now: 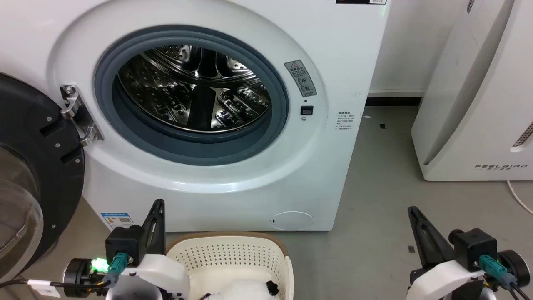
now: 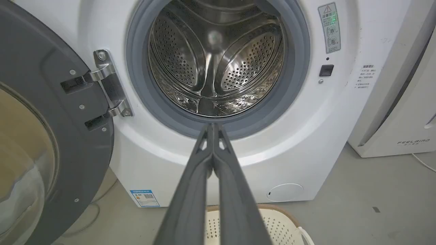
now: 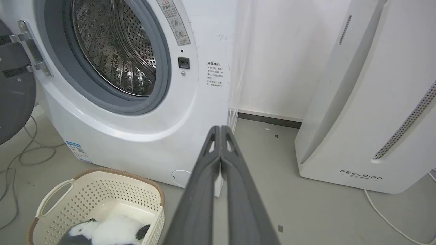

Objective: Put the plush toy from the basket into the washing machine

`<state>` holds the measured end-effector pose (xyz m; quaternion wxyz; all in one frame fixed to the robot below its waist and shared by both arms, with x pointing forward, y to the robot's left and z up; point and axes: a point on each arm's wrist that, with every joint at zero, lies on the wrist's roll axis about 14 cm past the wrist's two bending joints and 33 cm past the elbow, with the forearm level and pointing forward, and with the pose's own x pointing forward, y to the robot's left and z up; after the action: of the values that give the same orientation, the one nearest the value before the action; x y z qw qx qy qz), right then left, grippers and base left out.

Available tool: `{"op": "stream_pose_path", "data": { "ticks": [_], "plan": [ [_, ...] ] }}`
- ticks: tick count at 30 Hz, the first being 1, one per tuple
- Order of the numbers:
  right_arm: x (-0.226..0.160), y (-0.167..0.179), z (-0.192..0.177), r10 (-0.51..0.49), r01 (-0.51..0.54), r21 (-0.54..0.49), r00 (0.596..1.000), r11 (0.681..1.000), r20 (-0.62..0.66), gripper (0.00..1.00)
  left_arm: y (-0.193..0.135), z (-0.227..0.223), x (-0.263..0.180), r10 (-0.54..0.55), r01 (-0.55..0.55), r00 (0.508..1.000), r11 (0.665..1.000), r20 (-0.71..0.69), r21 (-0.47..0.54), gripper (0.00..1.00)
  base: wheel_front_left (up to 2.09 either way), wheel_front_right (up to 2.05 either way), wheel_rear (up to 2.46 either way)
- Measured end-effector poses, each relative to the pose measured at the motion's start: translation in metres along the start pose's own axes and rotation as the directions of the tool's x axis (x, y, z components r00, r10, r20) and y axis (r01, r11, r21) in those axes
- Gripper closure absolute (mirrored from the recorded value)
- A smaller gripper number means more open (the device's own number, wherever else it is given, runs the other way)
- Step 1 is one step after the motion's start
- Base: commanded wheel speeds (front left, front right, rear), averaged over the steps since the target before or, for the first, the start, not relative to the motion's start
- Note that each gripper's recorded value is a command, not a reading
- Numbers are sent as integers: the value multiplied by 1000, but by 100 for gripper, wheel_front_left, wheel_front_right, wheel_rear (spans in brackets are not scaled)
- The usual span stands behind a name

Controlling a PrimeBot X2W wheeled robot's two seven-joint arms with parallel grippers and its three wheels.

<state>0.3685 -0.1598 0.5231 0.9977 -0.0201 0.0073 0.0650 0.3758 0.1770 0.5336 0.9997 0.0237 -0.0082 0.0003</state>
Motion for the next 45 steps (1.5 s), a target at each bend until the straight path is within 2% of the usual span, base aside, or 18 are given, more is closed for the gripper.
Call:
{"op": "stream_pose_path", "data": {
  "ticks": [14,15,31,45],
  "plan": [
    [0,0,0,0,0,0,1000,1000,0,100,0,0,0,0,0,1000,1000,0,0,100,0,0,0],
    [0,0,0,0,0,1,1000,1000,0,0,0,0,0,0,0,1000,1000,0,0,0,0,0,0],
    [0,-8,4,-23,23,29,999,999,26,0,-7,-6,2,-14,14,1000,1000,-6,1,0,0,0,0],
    [1,-20,3,-60,57,73,997,996,44,0,-25,-29,14,-77,79,995,996,-59,32,0,0,0,0]
  ]
}}
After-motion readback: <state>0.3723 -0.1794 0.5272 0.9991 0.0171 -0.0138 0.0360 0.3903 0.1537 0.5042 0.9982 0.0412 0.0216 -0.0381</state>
